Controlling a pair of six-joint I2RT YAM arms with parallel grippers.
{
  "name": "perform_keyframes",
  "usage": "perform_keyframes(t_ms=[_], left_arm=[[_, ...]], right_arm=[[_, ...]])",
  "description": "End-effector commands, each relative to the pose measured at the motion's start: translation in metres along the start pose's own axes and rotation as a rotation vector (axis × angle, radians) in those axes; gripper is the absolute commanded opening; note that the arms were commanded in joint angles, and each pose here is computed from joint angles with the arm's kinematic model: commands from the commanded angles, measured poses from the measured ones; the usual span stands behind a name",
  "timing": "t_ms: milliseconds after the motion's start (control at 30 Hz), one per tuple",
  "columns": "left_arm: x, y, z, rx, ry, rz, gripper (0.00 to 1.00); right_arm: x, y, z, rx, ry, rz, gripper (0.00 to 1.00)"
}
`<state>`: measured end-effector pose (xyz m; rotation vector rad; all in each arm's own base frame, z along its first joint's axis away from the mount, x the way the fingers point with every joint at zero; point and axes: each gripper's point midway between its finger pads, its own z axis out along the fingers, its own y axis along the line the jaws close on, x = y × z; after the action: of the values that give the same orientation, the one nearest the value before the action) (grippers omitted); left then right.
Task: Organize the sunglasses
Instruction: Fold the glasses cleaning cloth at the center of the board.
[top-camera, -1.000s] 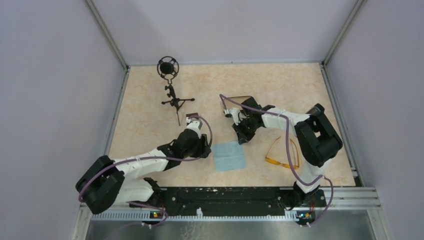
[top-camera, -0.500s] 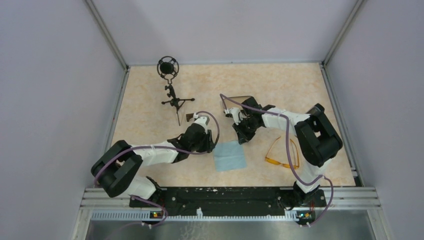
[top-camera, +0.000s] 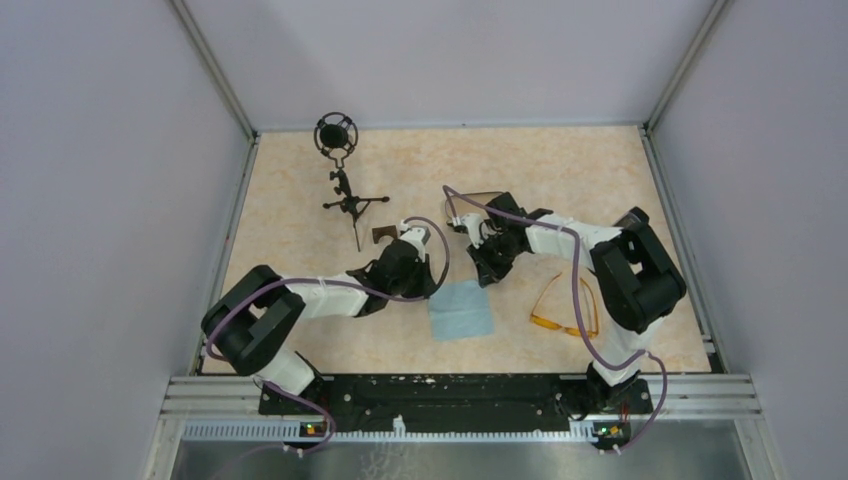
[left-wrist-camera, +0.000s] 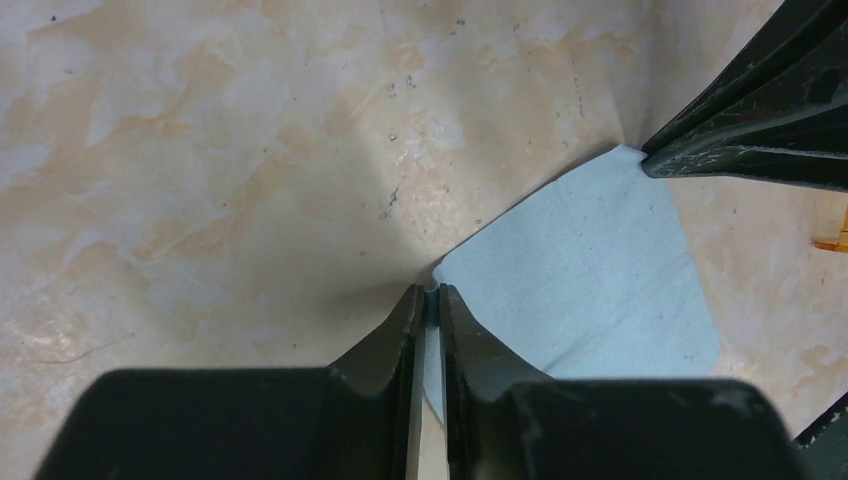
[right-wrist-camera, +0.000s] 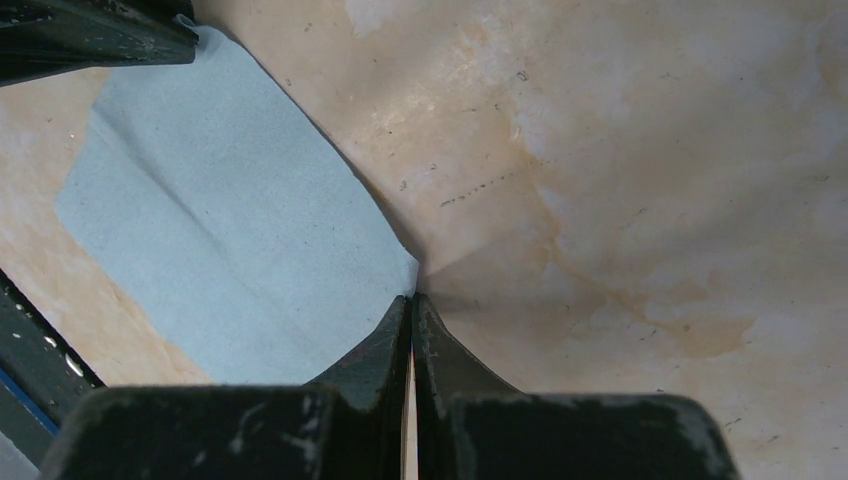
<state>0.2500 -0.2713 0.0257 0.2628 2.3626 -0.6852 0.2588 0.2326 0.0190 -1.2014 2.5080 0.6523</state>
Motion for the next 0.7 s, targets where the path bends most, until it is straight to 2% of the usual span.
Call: perform_keyframes(t_ms=[0, 267, 667], left_arm=[[-0.01, -0.006, 0.007, 0.02, -0.001, 0.03, 0.14], [-0.037, -0.021, 0.012, 0.054, -0.064, 0.062, 0.0], [-0.066, -0.025, 0.031, 0.062, -0.092, 0.092, 0.0]], right_arm=[[-0.013, -0.01, -0.009, 0.023, -0.039, -0.008, 0.0], [-0.019, -0.016, -0.025, 0.009, -0.085, -0.015, 0.0], [-0.033, -0.035, -0.032, 0.027, -0.142, -0.079, 0.0]])
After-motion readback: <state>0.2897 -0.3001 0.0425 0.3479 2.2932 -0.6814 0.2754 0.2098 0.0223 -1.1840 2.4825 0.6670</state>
